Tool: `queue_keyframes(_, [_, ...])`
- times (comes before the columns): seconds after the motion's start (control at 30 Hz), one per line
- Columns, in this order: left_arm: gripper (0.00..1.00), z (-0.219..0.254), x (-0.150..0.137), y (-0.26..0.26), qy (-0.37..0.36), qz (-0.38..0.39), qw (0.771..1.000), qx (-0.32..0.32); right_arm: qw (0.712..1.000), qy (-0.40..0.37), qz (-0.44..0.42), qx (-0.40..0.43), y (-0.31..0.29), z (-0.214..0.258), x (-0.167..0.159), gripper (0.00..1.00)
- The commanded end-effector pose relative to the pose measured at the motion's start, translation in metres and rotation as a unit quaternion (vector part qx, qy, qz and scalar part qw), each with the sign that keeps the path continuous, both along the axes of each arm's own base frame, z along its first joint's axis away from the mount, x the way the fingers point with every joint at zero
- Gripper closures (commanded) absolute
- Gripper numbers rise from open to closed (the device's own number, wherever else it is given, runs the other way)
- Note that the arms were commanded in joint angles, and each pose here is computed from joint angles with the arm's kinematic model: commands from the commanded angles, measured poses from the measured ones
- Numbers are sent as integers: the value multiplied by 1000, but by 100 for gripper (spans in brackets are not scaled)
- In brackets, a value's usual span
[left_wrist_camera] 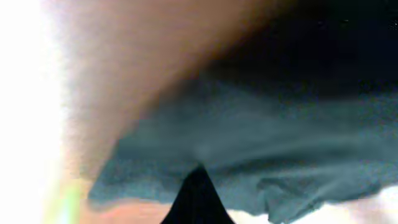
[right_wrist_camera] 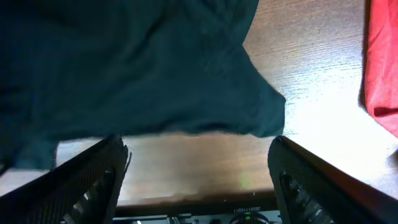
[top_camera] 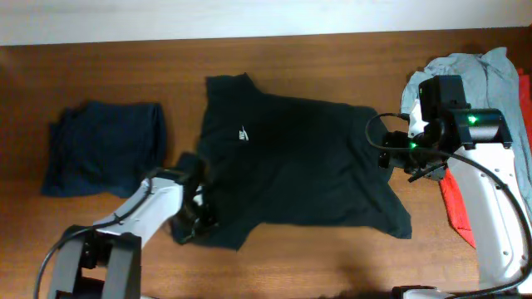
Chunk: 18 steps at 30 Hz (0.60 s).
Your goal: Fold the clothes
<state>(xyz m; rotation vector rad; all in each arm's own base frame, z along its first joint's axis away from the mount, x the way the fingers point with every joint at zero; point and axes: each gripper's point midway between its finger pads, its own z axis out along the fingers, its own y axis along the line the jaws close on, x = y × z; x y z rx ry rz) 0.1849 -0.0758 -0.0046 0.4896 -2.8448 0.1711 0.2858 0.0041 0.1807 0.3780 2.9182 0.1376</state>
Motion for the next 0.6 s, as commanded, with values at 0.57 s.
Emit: queue_keyframes(0.57, [84, 53, 9, 50, -115, 61, 991, 16, 1000, -31, -2, 2, 1, 3, 15, 26])
